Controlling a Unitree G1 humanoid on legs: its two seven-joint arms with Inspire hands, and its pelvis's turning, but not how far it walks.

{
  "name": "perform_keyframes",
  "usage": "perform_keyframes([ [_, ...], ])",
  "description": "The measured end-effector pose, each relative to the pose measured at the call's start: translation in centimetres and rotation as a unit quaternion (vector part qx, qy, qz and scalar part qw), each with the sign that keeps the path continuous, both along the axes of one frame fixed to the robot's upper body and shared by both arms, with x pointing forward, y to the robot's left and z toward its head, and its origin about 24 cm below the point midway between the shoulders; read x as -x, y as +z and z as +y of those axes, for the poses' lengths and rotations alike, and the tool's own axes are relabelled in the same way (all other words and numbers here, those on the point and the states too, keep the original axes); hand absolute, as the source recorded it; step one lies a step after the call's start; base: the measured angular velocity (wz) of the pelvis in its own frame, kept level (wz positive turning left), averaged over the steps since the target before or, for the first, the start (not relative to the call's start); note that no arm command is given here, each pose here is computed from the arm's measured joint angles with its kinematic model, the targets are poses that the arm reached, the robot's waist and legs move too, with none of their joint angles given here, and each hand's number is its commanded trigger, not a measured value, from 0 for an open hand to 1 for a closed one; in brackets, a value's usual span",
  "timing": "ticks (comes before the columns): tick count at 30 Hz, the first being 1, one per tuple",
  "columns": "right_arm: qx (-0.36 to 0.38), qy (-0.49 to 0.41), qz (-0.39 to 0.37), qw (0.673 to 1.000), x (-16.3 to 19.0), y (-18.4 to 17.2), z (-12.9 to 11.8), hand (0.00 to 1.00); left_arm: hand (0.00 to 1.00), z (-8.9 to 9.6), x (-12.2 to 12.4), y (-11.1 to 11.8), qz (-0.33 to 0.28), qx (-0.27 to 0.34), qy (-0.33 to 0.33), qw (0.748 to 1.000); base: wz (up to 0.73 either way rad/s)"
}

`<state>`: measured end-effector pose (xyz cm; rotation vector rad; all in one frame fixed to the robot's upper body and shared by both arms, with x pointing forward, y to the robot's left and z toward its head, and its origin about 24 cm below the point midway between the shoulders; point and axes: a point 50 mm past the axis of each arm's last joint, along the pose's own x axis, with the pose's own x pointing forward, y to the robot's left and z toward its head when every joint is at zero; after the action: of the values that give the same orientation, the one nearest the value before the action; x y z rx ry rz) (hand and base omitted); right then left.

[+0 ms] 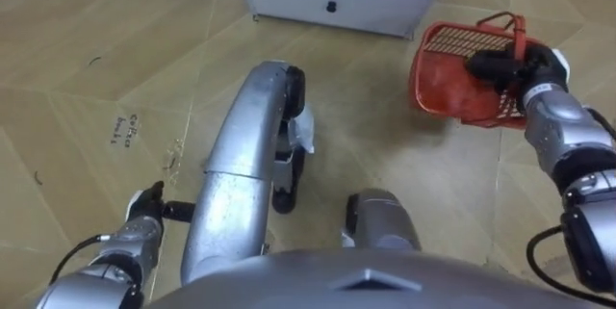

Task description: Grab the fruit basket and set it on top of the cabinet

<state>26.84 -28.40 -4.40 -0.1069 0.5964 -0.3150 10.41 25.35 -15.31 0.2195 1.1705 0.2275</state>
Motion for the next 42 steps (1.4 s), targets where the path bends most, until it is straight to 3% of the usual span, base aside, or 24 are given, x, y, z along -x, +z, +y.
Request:
perform_keyframes([
  [9,-0.023,0.042,-0.092,0.995,-1.5,3.0,2.7,1.00,0.00,1.1,4.9,-0.5,0.039,-0.038,0.060,0.997,-0.41],
  [13,-0.019,0.065,-0.071,0.995,0.2,1.3,4.4,1.00,0.00,2.0,6.7,-0.3,0.060,-0.077,0.056,0.994,-0.57],
  [20,-0.005,0.098,-0.097,0.990,0.6,2.3,5.3,1.00,0.00,1.4,7.1,-0.4,0.061,-0.083,0.029,0.994,-0.13],
  [32,0.011,0.165,-0.183,0.969,-0.6,6.2,7.6,1.00,0.00,1.2,7.1,-0.4,0.064,-0.077,0.054,0.994,0.05],
  [42,0.003,0.210,-0.253,0.944,-1.4,9.7,9.3,1.00,0.00,1.3,8.7,-0.6,0.106,-0.065,0.051,0.991,0.10],
])
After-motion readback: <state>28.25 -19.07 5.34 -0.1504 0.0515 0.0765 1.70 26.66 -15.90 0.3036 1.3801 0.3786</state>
